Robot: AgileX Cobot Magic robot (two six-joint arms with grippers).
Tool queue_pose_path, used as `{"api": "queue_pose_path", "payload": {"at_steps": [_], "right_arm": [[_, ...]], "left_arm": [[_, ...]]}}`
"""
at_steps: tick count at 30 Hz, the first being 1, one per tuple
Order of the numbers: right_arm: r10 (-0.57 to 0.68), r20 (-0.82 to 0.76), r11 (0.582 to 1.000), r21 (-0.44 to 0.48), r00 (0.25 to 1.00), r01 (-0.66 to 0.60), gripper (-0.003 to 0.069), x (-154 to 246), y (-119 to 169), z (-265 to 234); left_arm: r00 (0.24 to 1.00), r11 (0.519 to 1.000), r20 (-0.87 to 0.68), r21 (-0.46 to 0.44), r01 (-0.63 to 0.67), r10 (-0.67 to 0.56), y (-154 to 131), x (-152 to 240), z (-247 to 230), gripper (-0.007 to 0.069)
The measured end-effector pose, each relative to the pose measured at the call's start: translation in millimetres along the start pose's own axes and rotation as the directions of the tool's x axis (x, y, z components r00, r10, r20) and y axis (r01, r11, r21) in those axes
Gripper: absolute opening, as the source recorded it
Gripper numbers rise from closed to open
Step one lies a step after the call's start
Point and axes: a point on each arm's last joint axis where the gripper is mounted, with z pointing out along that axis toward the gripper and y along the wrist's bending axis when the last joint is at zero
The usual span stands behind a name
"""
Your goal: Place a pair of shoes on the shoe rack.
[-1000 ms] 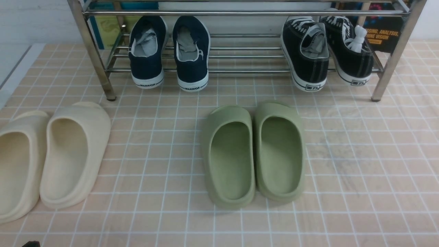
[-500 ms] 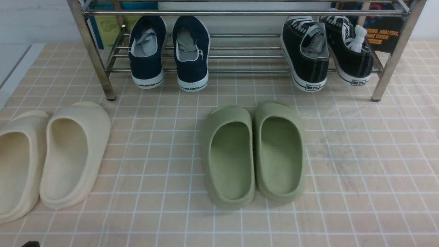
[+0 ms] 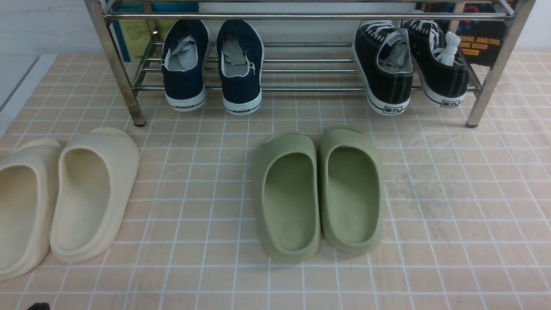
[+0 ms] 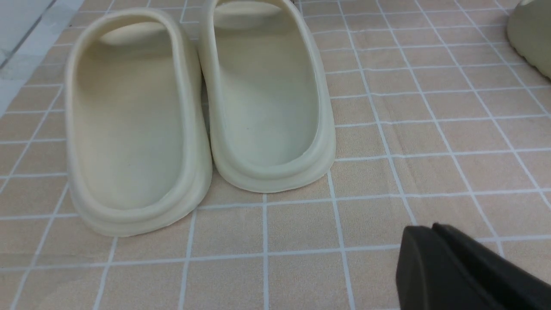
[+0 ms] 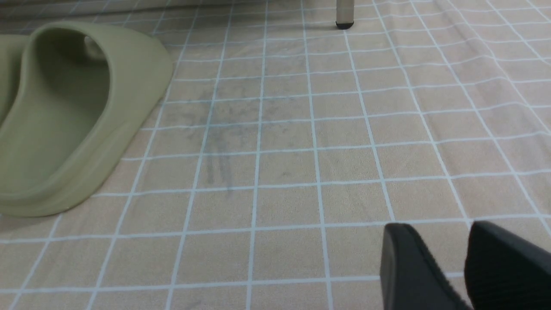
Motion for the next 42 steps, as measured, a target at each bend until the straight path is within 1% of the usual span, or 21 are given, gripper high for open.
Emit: {"api": "queue_pose_path", "payload": {"at_steps": [42], "right_arm": [[0.001,0.0,1.0,0.0,1.0,-0.001,0.0239,0.0,0.0,0.0]], "left_arm": [[1.0,1.0,0.0,-0.001,0.001,-0.001,0.0,-0.1,0.0,0.0076]]}}
